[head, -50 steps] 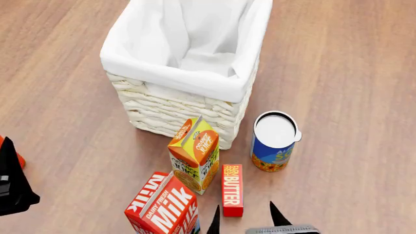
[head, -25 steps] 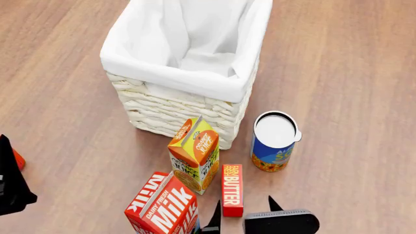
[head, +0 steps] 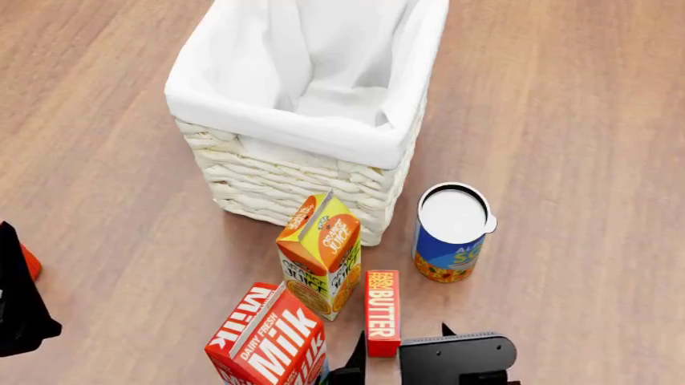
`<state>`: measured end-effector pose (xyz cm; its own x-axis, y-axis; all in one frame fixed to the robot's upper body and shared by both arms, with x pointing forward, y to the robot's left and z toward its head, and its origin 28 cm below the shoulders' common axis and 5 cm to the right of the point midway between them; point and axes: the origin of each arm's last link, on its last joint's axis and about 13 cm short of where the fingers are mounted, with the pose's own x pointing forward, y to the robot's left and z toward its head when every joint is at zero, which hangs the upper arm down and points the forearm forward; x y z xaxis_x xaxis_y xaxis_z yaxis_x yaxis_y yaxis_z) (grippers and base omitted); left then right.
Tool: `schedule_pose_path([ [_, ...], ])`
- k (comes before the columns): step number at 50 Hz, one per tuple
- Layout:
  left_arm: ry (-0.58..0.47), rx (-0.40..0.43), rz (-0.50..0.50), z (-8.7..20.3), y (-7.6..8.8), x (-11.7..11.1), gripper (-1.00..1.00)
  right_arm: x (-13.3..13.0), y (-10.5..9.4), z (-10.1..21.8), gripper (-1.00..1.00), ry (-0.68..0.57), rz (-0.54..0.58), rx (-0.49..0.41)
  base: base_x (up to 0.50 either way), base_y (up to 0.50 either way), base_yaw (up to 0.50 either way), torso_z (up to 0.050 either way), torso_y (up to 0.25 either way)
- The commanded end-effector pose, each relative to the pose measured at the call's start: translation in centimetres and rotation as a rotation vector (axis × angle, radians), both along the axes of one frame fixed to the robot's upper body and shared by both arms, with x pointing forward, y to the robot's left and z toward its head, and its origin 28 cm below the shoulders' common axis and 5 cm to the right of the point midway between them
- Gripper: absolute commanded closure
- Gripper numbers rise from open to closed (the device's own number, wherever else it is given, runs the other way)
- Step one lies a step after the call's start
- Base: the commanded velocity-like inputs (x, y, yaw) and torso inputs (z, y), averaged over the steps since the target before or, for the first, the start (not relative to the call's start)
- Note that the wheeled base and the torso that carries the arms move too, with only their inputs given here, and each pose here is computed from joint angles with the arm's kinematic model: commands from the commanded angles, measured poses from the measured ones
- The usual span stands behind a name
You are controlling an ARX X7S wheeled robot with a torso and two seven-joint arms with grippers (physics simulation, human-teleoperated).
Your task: Pick up the butter and put it in the basket.
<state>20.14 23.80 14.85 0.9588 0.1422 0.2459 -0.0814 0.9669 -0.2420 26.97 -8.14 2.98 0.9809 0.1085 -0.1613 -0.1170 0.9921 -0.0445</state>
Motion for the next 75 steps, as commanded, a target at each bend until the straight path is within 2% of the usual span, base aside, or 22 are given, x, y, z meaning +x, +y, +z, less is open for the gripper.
schedule_pose_path([
  [1,-0.003,-0.007,-0.004,0.2,-0.1,-0.2,-1.0,0.6,0.1,0.1,-1.0,0.022,0.009,-0.018,0.0,0.0,0.0,0.0,0.0],
  [37,-0.021,-0.03,-0.014,0.9,-0.2,-0.9,-1.0,1.7,0.1,-0.3,-1.0,0.085,0.022,-0.041,0.0,0.0,0.0,0.0,0.0],
  [48,-0.022,-0.031,-0.015,0.9,-0.1,-0.9,-1.0,1.5,0.3,0.0,-1.0,0.063,0.027,-0.044,0.0,0.0,0.0,0.0,0.0],
  [49,-0.022,-0.03,-0.015,0.9,-0.1,-0.9,-1.0,1.5,0.3,0.0,1.0,0.06,0.028,-0.044,0.0,0.0,0.0,0.0,0.0],
  [60,-0.021,-0.032,-0.012,0.9,-0.1,-0.8,-1.0,0.7,0.5,0.9,1.0,0.026,0.033,-0.047,0.0,0.0,0.0,0.0,0.0],
  [75,-0.021,-0.028,-0.014,0.9,-0.2,-0.7,-1.0,-4.9,-0.7,2.0,1.0,-0.042,-0.013,-0.049,0.0,0.0,0.0,0.0,0.0],
])
